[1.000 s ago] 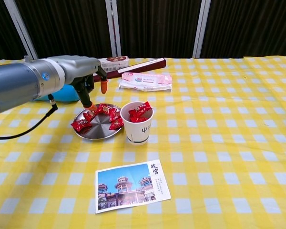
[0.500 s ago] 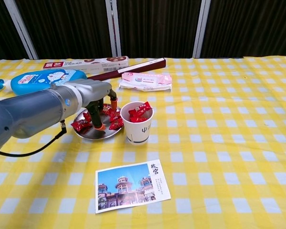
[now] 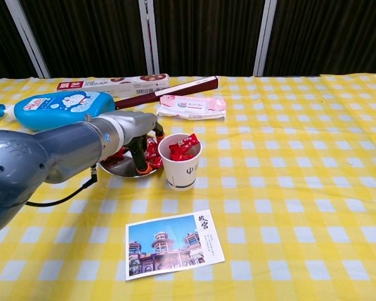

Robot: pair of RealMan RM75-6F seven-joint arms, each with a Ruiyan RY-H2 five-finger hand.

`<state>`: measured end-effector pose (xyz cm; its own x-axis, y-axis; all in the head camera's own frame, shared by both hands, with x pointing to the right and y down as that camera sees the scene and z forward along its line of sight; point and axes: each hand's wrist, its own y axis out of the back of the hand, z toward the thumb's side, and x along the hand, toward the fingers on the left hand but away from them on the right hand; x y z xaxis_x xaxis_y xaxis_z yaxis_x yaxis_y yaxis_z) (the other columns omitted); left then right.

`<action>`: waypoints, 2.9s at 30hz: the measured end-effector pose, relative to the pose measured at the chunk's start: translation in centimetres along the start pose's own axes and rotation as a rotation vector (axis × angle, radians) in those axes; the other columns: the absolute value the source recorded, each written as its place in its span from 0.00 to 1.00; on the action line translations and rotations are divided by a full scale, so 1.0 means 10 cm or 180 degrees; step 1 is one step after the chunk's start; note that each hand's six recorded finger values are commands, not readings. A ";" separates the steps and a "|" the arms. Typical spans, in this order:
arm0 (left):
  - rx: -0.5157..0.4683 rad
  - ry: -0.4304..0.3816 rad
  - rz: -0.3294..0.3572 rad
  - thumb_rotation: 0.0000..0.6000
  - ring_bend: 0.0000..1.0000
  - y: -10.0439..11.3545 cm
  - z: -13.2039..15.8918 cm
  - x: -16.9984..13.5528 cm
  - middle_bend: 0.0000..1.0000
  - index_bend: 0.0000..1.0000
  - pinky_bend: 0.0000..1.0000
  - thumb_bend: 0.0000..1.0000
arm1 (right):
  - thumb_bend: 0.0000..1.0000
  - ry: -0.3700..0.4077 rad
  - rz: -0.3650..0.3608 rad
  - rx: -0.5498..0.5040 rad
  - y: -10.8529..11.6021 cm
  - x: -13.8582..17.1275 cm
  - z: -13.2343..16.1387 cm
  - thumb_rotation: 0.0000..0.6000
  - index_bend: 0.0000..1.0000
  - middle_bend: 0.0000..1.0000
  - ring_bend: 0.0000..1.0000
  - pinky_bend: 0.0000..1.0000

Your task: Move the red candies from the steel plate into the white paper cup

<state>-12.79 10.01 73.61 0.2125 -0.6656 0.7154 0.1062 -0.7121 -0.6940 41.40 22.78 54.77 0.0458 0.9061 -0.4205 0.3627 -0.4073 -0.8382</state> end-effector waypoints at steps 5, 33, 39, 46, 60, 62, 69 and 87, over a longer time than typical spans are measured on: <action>-0.0019 -0.0030 0.0024 1.00 0.95 -0.01 0.03 0.01 0.87 0.46 0.97 0.37 | 0.39 -0.0002 -0.0003 -0.0007 0.00 0.00 0.00 1.00 0.00 0.00 0.00 0.00; -0.0157 -0.0232 0.0416 1.00 0.95 0.62 -0.04 -0.28 0.87 0.54 0.97 0.40 | 0.39 0.0020 -0.0018 0.0014 0.00 0.01 0.02 1.00 0.00 0.00 0.00 0.00; -0.0211 -0.0548 0.0504 1.00 0.95 0.87 0.32 -0.45 0.87 0.54 0.97 0.40 | 0.39 0.0006 -0.0030 0.0018 0.00 0.01 0.01 1.00 0.00 0.00 0.00 0.00; -0.0134 -0.0734 0.0365 1.00 0.95 0.67 0.67 -0.51 0.87 0.54 0.97 0.40 | 0.39 0.0001 -0.0055 0.0000 0.03 0.01 0.00 1.00 0.00 0.00 0.00 0.00; 0.0001 -0.0613 0.0211 1.00 0.95 0.46 0.60 -0.45 0.86 0.49 0.97 0.34 | 0.39 0.0021 -0.0068 -0.0005 0.03 0.01 0.01 1.00 0.00 0.00 0.00 0.00; -0.0001 -0.0605 0.0210 1.00 0.94 0.46 0.58 -0.45 0.85 0.44 0.97 0.30 | 0.39 0.0024 -0.0065 -0.0001 0.03 0.01 0.01 1.00 0.00 0.00 0.00 0.00; -0.0072 -0.0627 0.0249 1.00 0.94 0.51 0.56 -0.45 0.85 0.39 0.97 0.25 | 0.39 0.0023 -0.0065 0.0009 0.02 0.01 0.02 1.00 0.00 0.00 0.00 0.00; -0.0316 -0.0690 0.0403 1.00 0.95 0.76 0.43 -0.66 0.85 0.36 0.97 0.25 | 0.39 0.0031 -0.0086 0.0028 0.03 0.02 0.01 1.00 0.00 0.00 0.00 0.00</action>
<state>-9.18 9.99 63.29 0.4223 -0.6950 0.5820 -0.0280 -0.6517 -0.7579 41.42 22.77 54.40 0.0450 0.9179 -0.3943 0.3556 -0.3836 -0.8523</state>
